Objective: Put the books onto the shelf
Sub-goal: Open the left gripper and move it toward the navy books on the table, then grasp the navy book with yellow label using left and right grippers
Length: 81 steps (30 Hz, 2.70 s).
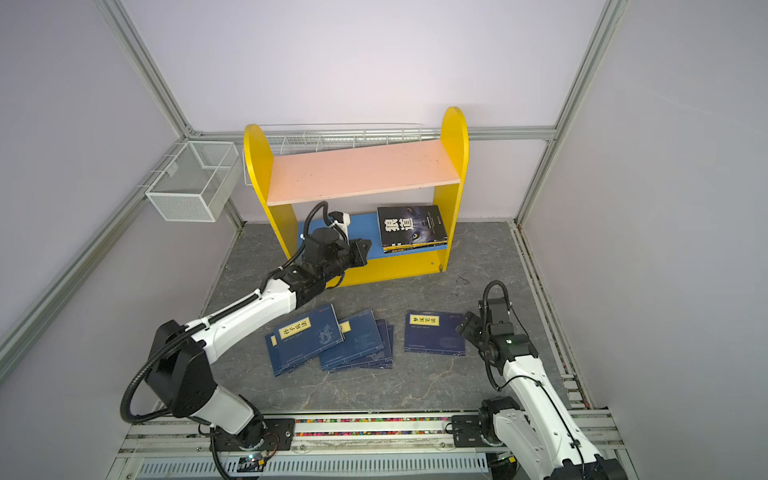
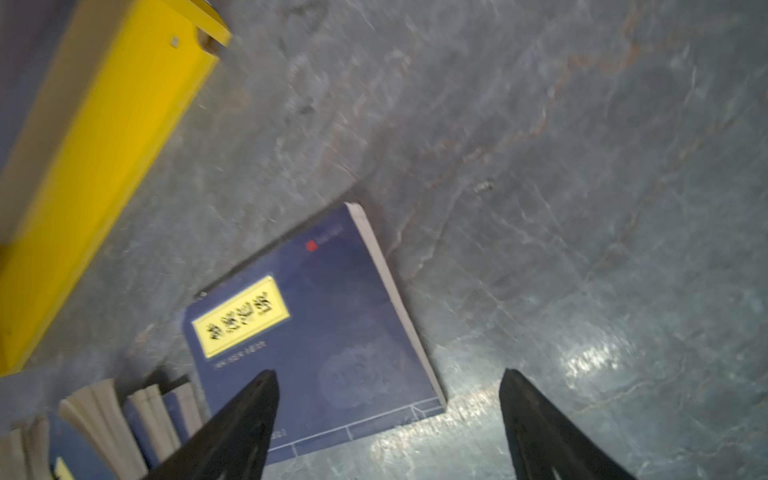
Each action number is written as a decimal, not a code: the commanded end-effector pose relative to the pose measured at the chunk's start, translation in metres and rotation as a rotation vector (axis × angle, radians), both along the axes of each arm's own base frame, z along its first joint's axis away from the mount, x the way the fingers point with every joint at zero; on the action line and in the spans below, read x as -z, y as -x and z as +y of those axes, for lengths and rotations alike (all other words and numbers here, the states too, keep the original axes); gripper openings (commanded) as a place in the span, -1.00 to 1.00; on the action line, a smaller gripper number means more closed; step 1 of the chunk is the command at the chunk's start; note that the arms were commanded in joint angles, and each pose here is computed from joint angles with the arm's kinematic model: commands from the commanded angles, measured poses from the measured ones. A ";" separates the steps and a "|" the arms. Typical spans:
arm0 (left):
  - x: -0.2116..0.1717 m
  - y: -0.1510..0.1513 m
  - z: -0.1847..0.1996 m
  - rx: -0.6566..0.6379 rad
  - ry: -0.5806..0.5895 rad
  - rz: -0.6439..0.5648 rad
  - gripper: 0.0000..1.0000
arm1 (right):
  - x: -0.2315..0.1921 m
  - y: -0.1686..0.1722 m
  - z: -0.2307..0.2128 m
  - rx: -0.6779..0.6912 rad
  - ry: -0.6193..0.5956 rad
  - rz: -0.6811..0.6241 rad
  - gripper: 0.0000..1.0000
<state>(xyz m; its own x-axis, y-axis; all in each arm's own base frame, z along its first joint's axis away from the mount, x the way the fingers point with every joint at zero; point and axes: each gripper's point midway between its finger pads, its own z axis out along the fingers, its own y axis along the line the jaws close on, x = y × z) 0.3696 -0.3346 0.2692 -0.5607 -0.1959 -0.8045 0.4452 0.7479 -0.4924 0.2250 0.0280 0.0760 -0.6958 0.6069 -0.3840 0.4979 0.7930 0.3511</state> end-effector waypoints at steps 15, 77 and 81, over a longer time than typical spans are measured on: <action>0.149 0.065 -0.134 0.590 -0.354 -0.012 -1.00 | 0.044 0.030 0.026 -0.150 -0.157 0.300 0.74; 0.268 0.104 -0.103 0.681 -0.482 0.234 -1.00 | 0.014 -0.090 0.112 -0.252 -0.504 -0.021 0.52; 0.271 0.107 -0.106 0.708 -0.476 0.242 -1.00 | -0.015 -0.103 0.121 -0.327 -0.516 -0.112 0.52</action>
<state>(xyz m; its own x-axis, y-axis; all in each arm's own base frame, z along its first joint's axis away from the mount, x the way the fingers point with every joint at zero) 0.2812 -0.4508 0.0358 -0.5692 0.5039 -0.6497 0.8060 0.4980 -0.3198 0.3047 0.1342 0.0504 -0.8469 0.5256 -0.0808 0.3321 0.6415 0.6915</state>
